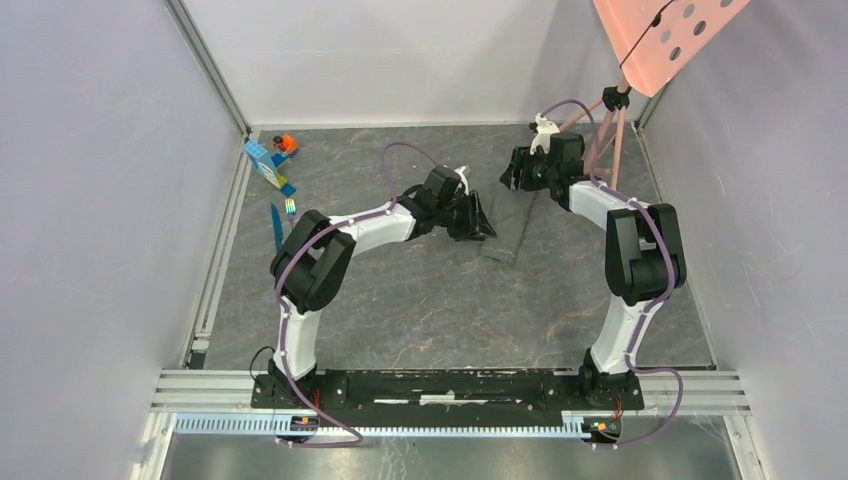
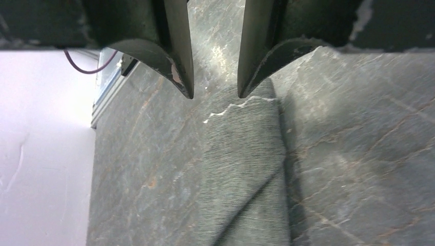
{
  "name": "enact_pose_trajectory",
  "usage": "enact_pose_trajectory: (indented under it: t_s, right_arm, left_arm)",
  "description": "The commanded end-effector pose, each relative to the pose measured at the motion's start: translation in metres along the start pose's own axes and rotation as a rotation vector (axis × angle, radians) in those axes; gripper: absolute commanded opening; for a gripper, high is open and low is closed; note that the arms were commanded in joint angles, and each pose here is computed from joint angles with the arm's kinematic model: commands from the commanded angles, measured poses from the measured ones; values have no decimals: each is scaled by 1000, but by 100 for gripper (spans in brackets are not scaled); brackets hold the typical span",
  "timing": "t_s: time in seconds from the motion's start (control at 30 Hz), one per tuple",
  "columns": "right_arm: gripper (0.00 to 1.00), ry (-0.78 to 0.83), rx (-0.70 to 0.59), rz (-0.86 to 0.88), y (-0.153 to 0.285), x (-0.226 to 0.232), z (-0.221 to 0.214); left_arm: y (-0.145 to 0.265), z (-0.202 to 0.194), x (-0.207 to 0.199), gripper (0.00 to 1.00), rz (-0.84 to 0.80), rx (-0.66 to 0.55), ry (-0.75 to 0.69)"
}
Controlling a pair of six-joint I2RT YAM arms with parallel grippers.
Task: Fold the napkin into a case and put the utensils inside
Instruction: Smooth out the smaller rectangle-folded napkin at the center of the board.
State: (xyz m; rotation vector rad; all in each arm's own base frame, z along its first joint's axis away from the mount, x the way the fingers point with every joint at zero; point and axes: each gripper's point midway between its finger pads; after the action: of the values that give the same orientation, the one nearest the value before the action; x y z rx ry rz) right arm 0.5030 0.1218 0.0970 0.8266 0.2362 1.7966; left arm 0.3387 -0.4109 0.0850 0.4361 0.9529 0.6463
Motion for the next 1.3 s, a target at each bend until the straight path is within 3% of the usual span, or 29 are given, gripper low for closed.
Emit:
enact_pose_trajectory:
  t_s: [0.0, 0.13, 0.33, 0.5, 0.7, 0.9, 1.1, 1.27]
  right_arm:
    - [55, -108, -10, 223, -6, 34, -3]
    - [53, -192, -25, 282, -23, 22, -14]
    - [56, -270, -10, 282, -46, -20, -36]
    - [57, -266, 34, 244, -46, -34, -39]
    - [63, -211, -17, 291, -1, 0, 8]
    - [66, -216, -22, 311, 23, 9, -6]
    - [68, -223, -6, 243, 42, 3, -34]
    - [74, -140, 17, 218, 62, 39, -66]
  left_arm:
    - [-6, 8, -37, 42, -169, -21, -35]
    - [-23, -8, -34, 40, -207, 28, 8]
    - [-47, -54, 39, 36, 40, 165, 76]
    - [-40, -40, 36, 36, 78, 164, 19]
    - [-13, -15, -8, 44, 13, 132, -101]
    - [3, -7, -65, 51, -101, 127, -130]
    - [74, 0, -66, 64, -17, 5, -193]
    - [162, -16, -15, 74, 238, -22, -246]
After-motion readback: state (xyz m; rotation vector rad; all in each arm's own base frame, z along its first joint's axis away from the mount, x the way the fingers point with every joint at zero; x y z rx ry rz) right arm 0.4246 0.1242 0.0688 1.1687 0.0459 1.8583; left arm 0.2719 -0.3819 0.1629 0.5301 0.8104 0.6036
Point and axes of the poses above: each gripper's point midway between its finger pads, its own y axis back along the fingers, its own x axis along the line the jaws close on, z = x × y, and after that the axes turned 13 degrees about -y, right-handed
